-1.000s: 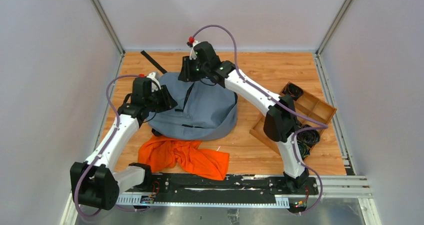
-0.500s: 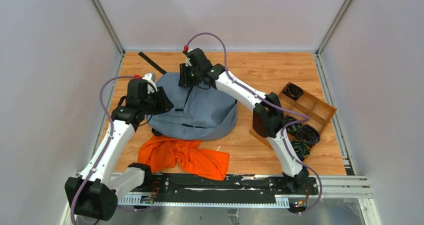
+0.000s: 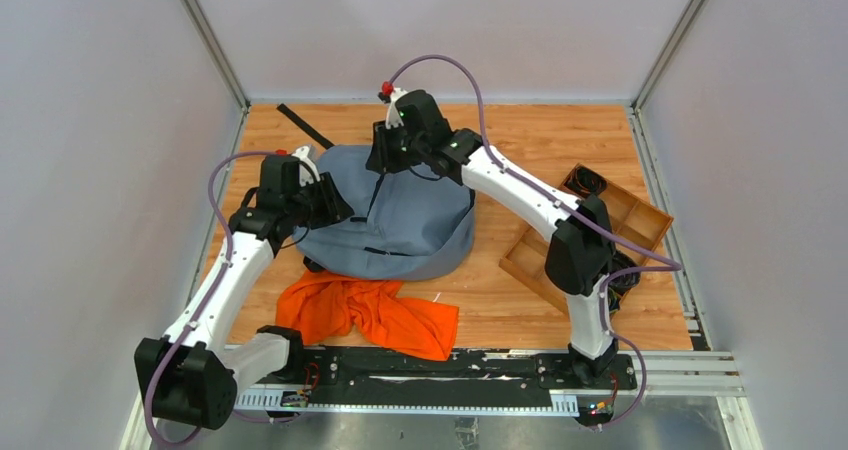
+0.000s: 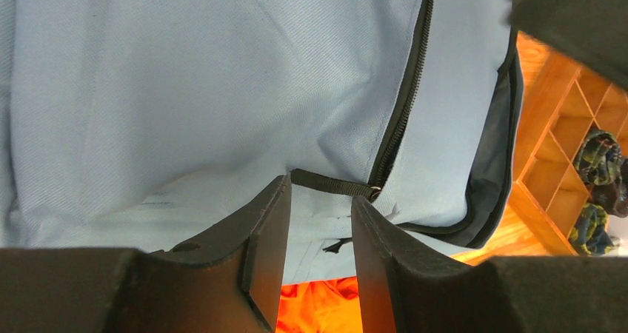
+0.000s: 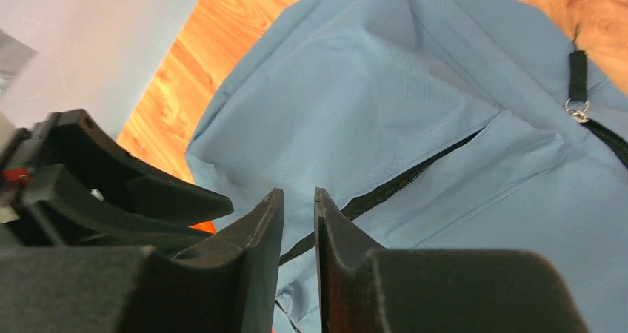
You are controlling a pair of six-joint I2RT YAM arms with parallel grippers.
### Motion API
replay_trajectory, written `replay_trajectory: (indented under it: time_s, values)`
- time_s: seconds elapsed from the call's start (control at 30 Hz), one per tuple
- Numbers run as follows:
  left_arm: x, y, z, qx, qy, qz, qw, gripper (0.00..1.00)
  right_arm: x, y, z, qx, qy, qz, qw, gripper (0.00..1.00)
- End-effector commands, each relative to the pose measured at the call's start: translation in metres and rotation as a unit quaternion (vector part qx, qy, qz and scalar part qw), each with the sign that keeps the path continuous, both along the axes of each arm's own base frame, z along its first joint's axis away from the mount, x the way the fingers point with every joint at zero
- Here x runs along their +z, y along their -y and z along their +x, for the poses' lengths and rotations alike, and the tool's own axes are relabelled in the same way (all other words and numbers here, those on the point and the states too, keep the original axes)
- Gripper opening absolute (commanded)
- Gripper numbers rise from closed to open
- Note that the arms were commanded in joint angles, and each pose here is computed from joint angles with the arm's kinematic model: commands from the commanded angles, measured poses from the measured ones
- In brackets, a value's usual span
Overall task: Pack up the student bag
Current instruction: Adjust the student bag at the center of the board.
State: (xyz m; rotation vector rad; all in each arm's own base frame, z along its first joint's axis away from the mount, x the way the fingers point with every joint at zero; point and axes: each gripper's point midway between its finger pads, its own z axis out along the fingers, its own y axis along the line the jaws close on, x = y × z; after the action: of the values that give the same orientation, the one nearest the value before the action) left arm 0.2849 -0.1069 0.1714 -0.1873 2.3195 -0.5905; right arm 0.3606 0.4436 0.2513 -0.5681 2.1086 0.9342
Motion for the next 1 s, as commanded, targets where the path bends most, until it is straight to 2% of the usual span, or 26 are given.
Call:
replay_trajectory:
  time_s: [0.0, 0.07, 0.17, 0.3, 0.5, 0.63, 0.83, 0.9, 0.97]
  values:
    - [0.011, 0.01, 0.008, -0.011, 0.016, -0.029, 0.999, 0.43, -0.051, -0.011, -0.006, 0.015, -0.033, -0.036, 0.999, 0.25]
    - [0.01, 0.01, 0.008, -0.011, 0.015, -0.028, 0.999, 0.43, -0.062, -0.014, 0.001, 0.012, -0.036, -0.044, 0.998, 0.23]
    - [0.009, 0.01, 0.006, -0.013, 0.013, -0.028, 0.999, 0.44, -0.083, -0.015, 0.01, 0.012, -0.051, -0.061, 0.997, 0.15]
    - [0.007, 0.01, 0.001, -0.014, 0.005, -0.029, 0.999, 0.45, -0.081, -0.006, 0.006, 0.015, -0.057, -0.066, 0.996, 0.13]
    - [0.007, 0.012, -0.006, -0.052, 0.008, -0.011, 0.999, 0.45, -0.045, 0.007, -0.014, 0.041, -0.028, -0.051, 0.997, 0.15]
    - [0.011, 0.006, -0.016, -0.07, 0.001, 0.018, 0.997, 0.46, -0.049, 0.022, -0.034, 0.074, -0.013, -0.07, 0.995, 0.21]
    - [0.007, 0.012, -0.016, -0.046, -0.017, -0.013, 0.999, 0.47, -0.058, 0.033, -0.046, 0.068, -0.038, -0.081, 0.994, 0.27]
    - [0.005, 0.013, -0.016, -0.025, -0.006, -0.016, 1.0, 0.49, -0.062, 0.037, -0.048, 0.057, -0.045, -0.079, 0.994, 0.3]
    - [0.006, 0.017, -0.016, 0.002, 0.008, -0.047, 0.999, 0.49, -0.062, 0.038, -0.051, 0.051, -0.049, -0.071, 0.995, 0.31]
